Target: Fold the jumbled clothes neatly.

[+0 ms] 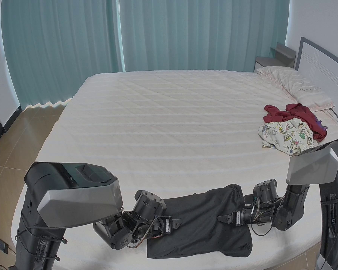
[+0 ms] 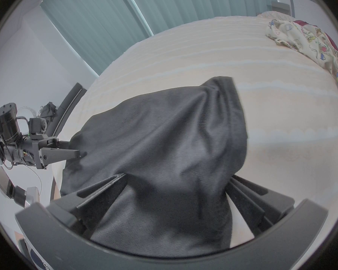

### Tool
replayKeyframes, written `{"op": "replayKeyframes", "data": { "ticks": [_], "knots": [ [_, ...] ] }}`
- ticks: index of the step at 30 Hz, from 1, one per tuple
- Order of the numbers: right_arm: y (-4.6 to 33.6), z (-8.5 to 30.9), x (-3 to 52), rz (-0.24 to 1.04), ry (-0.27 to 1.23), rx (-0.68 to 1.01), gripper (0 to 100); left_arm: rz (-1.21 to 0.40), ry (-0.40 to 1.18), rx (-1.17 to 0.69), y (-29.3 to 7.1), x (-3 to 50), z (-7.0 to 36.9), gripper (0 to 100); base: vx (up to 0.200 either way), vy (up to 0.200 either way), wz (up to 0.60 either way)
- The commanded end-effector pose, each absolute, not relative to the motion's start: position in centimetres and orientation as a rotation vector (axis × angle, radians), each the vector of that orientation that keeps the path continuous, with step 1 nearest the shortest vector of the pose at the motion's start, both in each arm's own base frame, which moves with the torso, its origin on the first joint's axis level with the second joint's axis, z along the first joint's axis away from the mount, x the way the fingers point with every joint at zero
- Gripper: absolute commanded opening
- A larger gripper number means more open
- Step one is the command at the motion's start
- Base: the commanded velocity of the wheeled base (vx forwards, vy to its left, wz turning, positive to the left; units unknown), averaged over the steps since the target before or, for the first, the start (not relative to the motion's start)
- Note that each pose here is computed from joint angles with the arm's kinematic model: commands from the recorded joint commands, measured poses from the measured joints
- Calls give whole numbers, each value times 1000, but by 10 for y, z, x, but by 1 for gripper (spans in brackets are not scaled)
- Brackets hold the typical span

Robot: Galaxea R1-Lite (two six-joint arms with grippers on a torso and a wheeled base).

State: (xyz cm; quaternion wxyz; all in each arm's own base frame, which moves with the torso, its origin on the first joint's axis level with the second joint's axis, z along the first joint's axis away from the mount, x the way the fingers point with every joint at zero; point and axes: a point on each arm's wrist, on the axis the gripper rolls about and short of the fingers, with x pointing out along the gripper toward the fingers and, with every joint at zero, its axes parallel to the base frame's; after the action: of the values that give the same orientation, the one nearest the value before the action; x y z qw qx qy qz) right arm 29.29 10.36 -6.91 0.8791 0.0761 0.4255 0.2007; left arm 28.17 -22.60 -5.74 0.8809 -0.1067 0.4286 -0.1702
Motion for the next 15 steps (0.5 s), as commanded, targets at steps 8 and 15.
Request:
{"op": "replayKeyframes", "data": {
  "ticks": [8, 15],
  "knots": [
    [118, -80, 285, 469, 877, 217, 100, -348, 890, -239, -229, 282, -57, 100, 0, 0, 0],
    [118, -80, 282, 468, 878, 221, 0, -337, 883, -248, -231, 281, -56, 0, 0, 0, 0]
  ]
}}
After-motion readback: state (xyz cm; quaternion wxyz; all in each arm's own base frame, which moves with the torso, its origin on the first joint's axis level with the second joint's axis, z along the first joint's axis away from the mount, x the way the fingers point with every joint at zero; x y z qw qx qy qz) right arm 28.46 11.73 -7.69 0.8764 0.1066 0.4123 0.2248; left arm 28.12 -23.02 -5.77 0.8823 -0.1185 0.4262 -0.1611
